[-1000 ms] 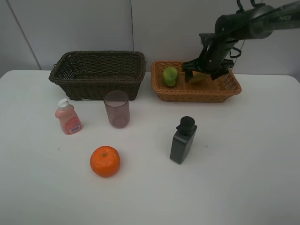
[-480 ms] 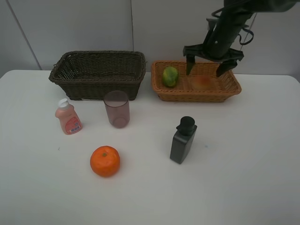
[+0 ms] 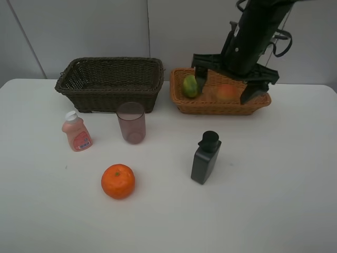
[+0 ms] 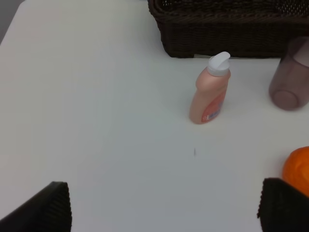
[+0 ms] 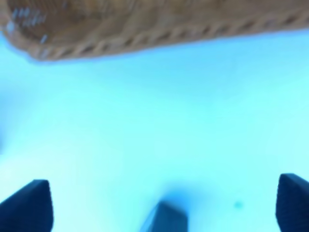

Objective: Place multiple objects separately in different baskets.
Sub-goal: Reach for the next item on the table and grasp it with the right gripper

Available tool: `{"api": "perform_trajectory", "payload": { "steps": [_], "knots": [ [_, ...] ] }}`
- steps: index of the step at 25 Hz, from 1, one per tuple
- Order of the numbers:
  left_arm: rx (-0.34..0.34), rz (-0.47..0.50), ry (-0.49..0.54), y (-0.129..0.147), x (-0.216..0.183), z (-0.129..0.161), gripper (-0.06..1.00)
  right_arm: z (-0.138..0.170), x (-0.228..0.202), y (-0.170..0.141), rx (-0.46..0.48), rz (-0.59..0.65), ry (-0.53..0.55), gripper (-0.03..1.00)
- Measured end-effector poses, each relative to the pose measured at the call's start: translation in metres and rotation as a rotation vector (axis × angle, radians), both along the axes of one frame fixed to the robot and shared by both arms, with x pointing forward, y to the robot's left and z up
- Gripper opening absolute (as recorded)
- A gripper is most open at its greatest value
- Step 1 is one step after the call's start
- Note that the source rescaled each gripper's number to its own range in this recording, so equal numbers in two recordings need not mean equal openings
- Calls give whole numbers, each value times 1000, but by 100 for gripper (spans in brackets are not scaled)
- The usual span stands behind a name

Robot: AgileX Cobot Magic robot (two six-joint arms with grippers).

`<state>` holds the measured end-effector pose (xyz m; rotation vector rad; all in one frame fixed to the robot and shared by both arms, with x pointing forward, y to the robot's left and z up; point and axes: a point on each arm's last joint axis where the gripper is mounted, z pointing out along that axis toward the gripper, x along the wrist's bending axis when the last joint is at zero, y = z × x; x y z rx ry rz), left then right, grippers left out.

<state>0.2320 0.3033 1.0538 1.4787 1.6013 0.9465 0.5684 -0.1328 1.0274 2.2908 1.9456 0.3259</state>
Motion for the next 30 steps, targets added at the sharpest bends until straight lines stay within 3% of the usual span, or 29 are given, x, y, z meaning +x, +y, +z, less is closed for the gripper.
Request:
{"api": "perform_trajectory", "payload": {
  "steps": [13,20,30],
  "knots": [
    [0,0,0,0,0,0,100,-30,-49,26,-47,-150,48,100],
    [0,0,0,0,0,0,100,-46,-57,22,-59,-191,67,100],
    [0,0,0,0,0,0,100,-82,-64,38,-1,-233,123,100]
  ]
}}
